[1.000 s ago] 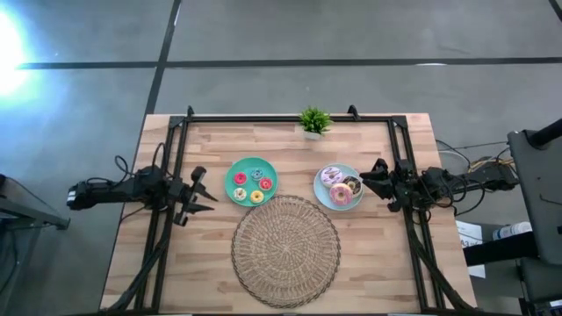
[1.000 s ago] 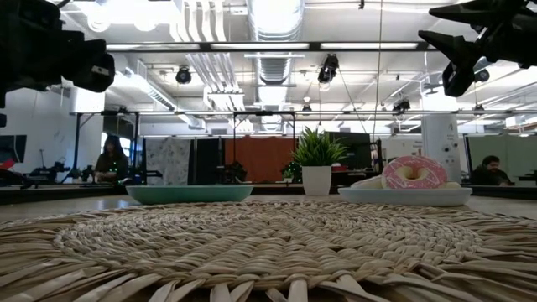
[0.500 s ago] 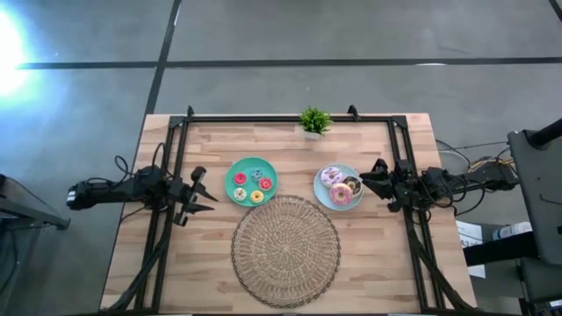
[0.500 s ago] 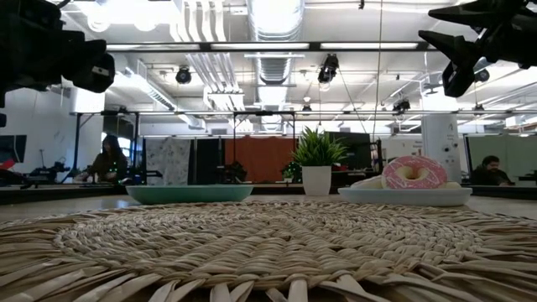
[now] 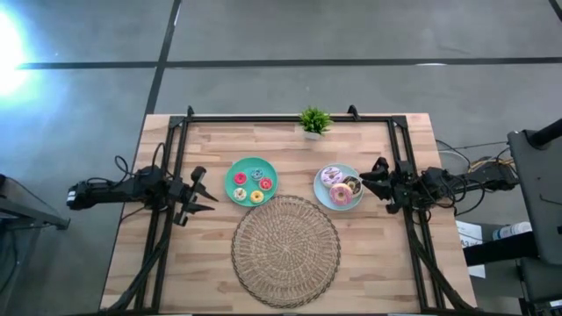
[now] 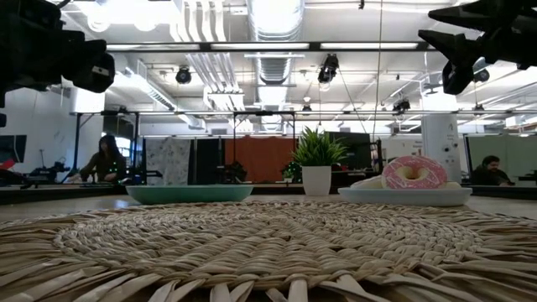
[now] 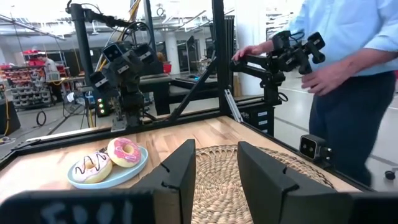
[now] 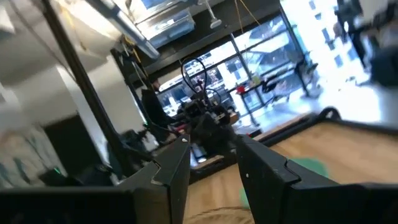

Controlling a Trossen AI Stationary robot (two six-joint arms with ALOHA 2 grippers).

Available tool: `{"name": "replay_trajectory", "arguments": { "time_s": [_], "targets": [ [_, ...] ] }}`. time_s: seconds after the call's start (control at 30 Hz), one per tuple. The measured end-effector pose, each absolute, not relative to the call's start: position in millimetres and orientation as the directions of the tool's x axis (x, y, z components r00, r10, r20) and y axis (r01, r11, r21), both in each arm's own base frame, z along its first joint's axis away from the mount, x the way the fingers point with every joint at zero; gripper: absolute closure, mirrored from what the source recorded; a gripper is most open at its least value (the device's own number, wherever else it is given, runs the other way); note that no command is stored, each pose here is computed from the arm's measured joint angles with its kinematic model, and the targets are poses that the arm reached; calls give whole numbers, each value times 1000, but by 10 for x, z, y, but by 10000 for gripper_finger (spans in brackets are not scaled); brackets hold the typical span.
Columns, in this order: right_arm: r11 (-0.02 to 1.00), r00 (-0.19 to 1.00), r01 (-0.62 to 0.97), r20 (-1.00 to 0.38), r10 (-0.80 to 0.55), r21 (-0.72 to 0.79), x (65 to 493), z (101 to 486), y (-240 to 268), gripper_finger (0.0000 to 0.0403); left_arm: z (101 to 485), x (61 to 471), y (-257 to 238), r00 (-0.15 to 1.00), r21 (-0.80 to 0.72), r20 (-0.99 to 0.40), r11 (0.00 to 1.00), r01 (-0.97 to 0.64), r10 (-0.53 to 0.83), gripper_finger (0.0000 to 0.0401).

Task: Pick & Place donuts
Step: Return to Home Position

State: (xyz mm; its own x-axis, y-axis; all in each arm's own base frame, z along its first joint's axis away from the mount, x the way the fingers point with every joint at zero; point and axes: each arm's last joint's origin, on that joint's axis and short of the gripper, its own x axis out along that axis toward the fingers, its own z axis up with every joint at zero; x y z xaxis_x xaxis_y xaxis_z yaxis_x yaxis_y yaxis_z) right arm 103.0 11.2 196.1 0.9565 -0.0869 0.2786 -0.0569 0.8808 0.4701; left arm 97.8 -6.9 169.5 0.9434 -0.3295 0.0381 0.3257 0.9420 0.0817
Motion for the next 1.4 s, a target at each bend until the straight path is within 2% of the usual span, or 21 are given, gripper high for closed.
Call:
{"name": "replay_trajectory", "arguments": {
  "time_s": [0.13, 0.23, 0.33, 0.4, 0.53, 0.77, 1.4],
  "targets": [
    [947, 961, -65, 275, -25, 314, 1034, 1954, 121, 280, 1695, 978, -69, 944, 82, 38, 942, 325, -329, 307],
    [981, 959, -151, 260, 115, 121, 1033, 1934, 118, 280, 1695, 978, -69, 944, 82, 38, 942, 325, -329, 307],
    [964, 942, -266, 208, 264, -16, 1017, 1884, 114, 280, 1695, 978, -69, 944, 82, 39, 942, 325, -329, 307],
    [956, 943, -293, 163, 291, -10, 1004, 1838, 102, 280, 1695, 978, -69, 944, 82, 39, 942, 325, -329, 307],
    [963, 963, -259, 97, 252, 71, 970, 1758, 77, 280, 1695, 978, -69, 944, 82, 39, 942, 325, -329, 307],
    [972, 969, -234, 84, 233, -1, 959, 1741, 67, 280, 1695, 979, -69, 944, 82, 38, 942, 325, -329, 307],
    [971, 972, -233, 18, 232, 45, 985, 1683, 67, 280, 1695, 979, -69, 944, 82, 39, 942, 325, -329, 307]
  ]
}}
